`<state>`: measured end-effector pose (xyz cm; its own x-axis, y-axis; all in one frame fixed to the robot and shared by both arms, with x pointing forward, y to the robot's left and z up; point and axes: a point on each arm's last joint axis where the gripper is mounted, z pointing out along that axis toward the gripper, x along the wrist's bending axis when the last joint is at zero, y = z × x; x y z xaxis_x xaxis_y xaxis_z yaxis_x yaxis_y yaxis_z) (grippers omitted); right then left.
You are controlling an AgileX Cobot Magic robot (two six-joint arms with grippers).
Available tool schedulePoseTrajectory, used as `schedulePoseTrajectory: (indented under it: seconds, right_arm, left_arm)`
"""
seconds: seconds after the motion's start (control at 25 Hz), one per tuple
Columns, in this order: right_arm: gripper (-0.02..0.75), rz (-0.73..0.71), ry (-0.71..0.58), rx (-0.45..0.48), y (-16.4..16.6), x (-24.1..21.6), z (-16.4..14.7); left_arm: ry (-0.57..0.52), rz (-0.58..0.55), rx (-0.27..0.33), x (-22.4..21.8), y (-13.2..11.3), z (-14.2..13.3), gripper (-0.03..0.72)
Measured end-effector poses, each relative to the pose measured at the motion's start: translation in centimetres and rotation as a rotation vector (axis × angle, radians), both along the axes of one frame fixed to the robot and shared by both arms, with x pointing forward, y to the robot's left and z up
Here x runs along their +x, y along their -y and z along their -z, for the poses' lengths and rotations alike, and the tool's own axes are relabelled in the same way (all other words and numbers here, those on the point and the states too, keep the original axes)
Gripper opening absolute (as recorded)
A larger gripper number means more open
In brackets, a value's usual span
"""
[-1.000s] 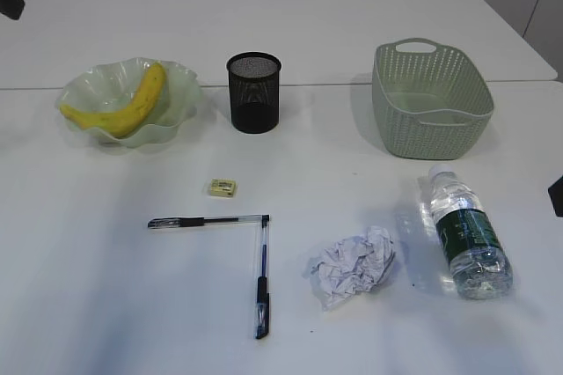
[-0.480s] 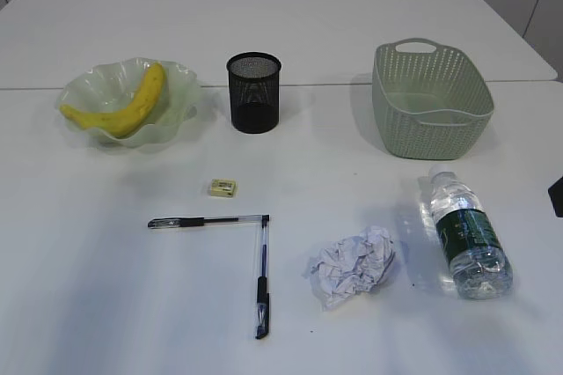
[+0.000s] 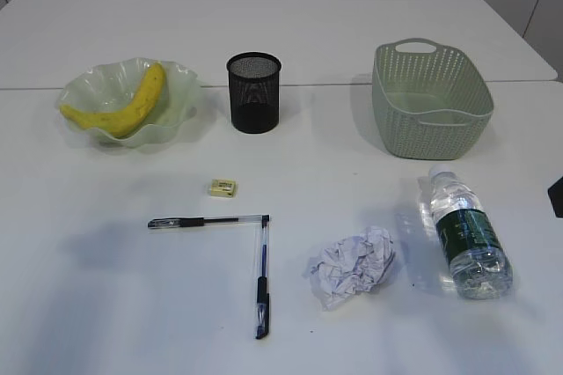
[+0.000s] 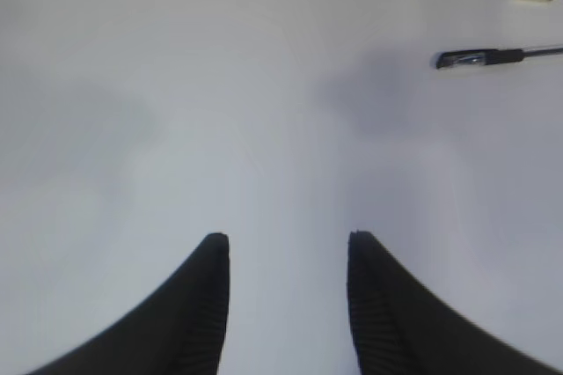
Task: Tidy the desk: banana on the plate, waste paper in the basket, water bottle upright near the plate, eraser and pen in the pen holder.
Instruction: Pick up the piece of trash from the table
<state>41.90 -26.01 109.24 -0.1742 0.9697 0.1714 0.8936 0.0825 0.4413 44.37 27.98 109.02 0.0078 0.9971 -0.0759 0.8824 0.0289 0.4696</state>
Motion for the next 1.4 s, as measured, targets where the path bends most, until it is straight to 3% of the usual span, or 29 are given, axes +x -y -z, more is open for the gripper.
schedulePoseTrajectory:
  seconds: [0.36,0.72,0.92,1.12,1.2,1.4]
  right_arm:
    - [0.574,-0.03,0.0,0.023,-0.3,-0.1,-0.1]
    - [0.574,-0.119,0.001,0.044,-1.7,-0.4,-0.1]
    - [0.574,-0.132,-0.023,0.051,-2.0,-0.1,0.3]
    - [0.574,-0.143,-0.051,0.058,-2.4,1.0,0.5]
    - [0.574,-0.15,-0.05,0.059,-2.6,1.6,0.3]
    - [0.574,-0.196,-0.072,0.052,-3.7,3.4,0.2]
  left_arm:
    - [0.014,-0.044,0.004,-3.5,-0.6,1.1,0.316]
    - [0.067,-0.11,-0.003,-3.6,-0.9,0.9,0.316]
    - [0.117,-0.225,-0.013,-3.2,-2.6,0.6,0.316]
    - [0.101,-0.342,0.006,-3.1,-4.9,1.0,0.316]
    - [0.088,-0.33,0.001,-2.9,-5.0,1.2,0.316]
    - [0.009,-0.204,-0.087,-2.8,-3.7,1.8,0.3]
